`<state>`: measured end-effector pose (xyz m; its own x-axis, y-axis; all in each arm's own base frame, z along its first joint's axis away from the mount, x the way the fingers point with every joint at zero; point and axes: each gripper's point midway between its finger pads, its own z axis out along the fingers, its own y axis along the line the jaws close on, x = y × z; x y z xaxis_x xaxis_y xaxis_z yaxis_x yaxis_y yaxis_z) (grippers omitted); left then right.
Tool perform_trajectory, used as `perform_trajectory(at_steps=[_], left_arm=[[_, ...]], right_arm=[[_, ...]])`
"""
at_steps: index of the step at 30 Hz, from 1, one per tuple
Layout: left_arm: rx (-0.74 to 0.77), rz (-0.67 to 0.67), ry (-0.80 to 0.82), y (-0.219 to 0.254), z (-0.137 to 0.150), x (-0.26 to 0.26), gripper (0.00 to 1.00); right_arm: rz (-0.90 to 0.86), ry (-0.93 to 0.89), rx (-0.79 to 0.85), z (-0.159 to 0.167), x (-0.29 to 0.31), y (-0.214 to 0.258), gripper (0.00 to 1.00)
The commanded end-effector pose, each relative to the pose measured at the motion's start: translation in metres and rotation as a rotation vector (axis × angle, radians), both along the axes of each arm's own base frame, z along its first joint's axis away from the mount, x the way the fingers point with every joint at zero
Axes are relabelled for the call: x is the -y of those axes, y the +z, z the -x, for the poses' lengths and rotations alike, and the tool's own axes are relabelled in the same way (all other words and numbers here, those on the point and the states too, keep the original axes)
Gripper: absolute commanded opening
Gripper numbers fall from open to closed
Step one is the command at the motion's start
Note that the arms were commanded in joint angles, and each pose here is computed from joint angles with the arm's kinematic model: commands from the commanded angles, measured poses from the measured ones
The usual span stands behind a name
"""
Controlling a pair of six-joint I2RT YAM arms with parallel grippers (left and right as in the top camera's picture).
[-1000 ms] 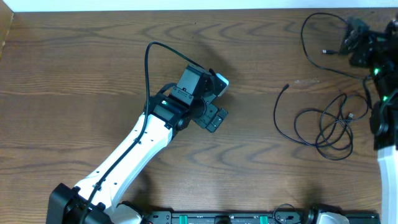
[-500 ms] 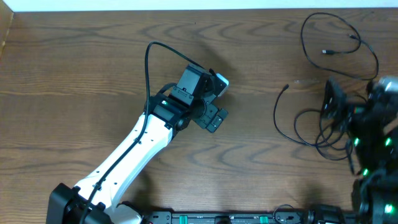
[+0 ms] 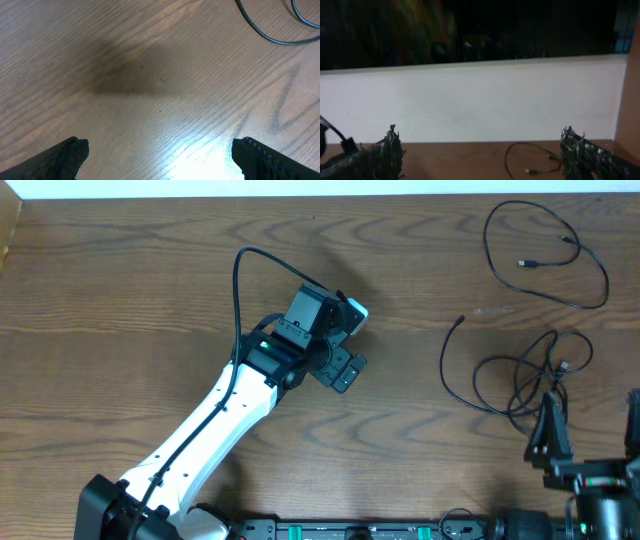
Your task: Untangle cables
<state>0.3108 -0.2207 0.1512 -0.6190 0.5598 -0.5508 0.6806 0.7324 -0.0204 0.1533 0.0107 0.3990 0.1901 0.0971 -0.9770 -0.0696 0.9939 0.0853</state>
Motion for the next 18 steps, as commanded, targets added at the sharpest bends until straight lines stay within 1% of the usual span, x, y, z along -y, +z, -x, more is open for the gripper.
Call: perform_trajectory(at_steps=[1,11,14,18], left_arm=[[0.013,-0.003,0.006,0.003,-0.004,-0.001,0.98],[0.013,-0.003,0.006,0.003,-0.004,-0.001,0.98],[0.012,-0.003,0.006,0.003,-0.004,-0.001,0.98],[0.013,-0.003,0.006,0.003,-0.004,-0.001,0.98]], right_arm=[[0.023,0.022,0.076,0.023,-0.006,0.018,0.98],[0.142,-0.012,0.188,0.080,-0.012,0.042,0.99],[0.182,-0.026,0.233,0.093,-0.013,0.055,0.99],[0.183,-0.028,0.255,0.099,-0.014,0.062,0.99]])
